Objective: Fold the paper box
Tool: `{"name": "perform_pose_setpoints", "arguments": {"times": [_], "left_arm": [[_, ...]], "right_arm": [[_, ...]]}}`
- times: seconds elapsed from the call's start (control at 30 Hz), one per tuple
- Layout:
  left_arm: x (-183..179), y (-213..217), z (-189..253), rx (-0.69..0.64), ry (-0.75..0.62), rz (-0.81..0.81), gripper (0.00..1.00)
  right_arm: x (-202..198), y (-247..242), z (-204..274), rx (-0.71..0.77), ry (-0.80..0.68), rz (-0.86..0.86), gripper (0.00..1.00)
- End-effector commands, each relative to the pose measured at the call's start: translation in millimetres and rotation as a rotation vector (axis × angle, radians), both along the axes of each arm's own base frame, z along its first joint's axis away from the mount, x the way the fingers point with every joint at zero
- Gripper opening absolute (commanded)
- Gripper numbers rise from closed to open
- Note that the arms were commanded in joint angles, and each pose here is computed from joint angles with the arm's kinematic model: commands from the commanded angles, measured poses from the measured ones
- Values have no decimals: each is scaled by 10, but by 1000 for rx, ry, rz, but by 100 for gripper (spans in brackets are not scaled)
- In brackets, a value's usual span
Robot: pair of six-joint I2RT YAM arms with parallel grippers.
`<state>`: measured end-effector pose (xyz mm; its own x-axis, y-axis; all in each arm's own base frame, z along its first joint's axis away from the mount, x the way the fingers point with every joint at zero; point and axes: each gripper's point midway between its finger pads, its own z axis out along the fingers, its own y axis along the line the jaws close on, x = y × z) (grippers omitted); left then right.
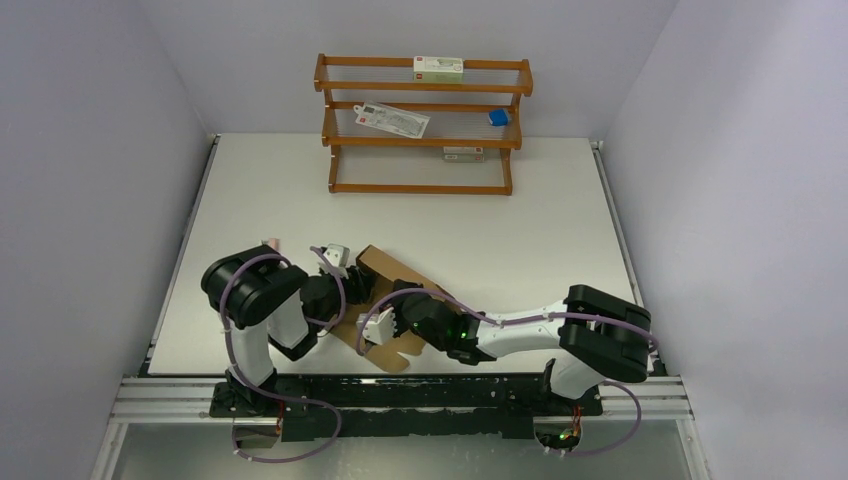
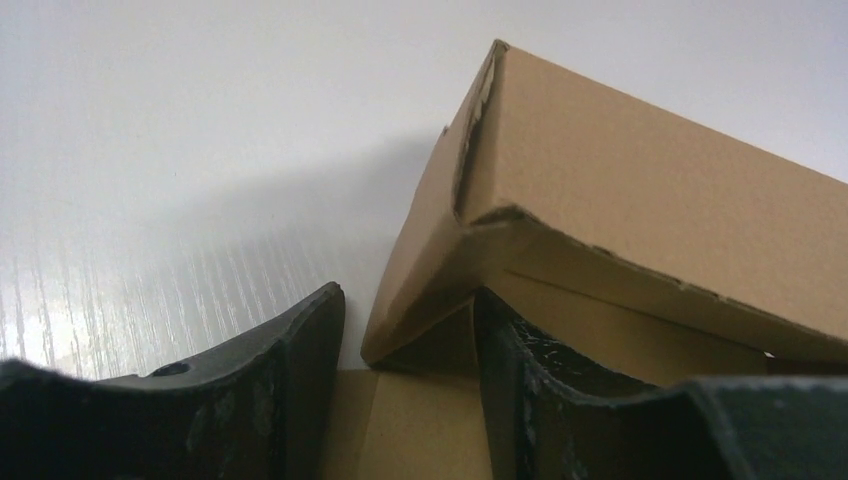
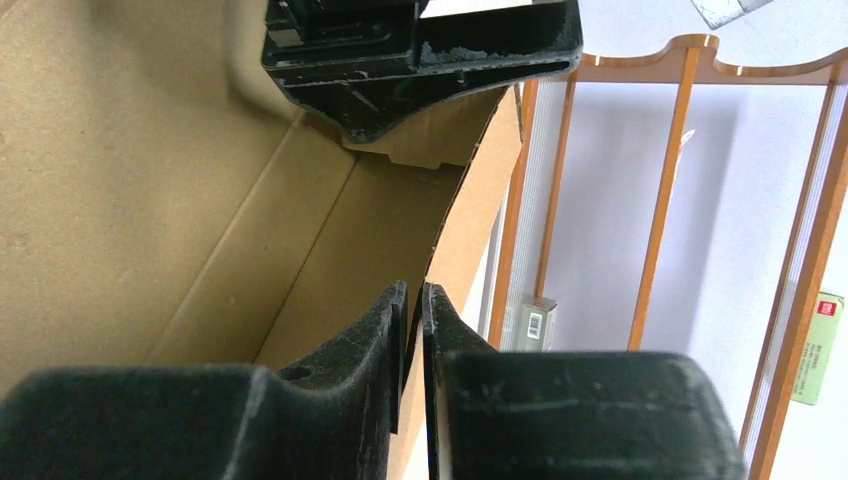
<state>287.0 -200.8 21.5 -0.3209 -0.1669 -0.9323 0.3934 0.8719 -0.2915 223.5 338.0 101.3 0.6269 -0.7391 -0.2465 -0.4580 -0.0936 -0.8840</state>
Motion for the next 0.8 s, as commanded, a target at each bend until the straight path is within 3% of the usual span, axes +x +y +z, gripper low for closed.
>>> {"name": "perform_pose_setpoints", "arguments": {"times": [0.0, 0.23, 0.5, 0.77], "left_arm": [[153, -137, 572, -185, -188, -19, 56], [228, -140, 682, -219, -211, 6, 58], [250, 36, 728, -210, -225, 79, 38], [273, 73, 832, -277, -225, 119, 33]], "right_arm": [[-24, 25, -62, -23, 41, 17, 14], [-55, 25, -102, -40, 76, 25, 13], [-29, 5, -114, -40, 86, 17, 13], [-43, 9, -145, -42, 106, 20, 13]]}}
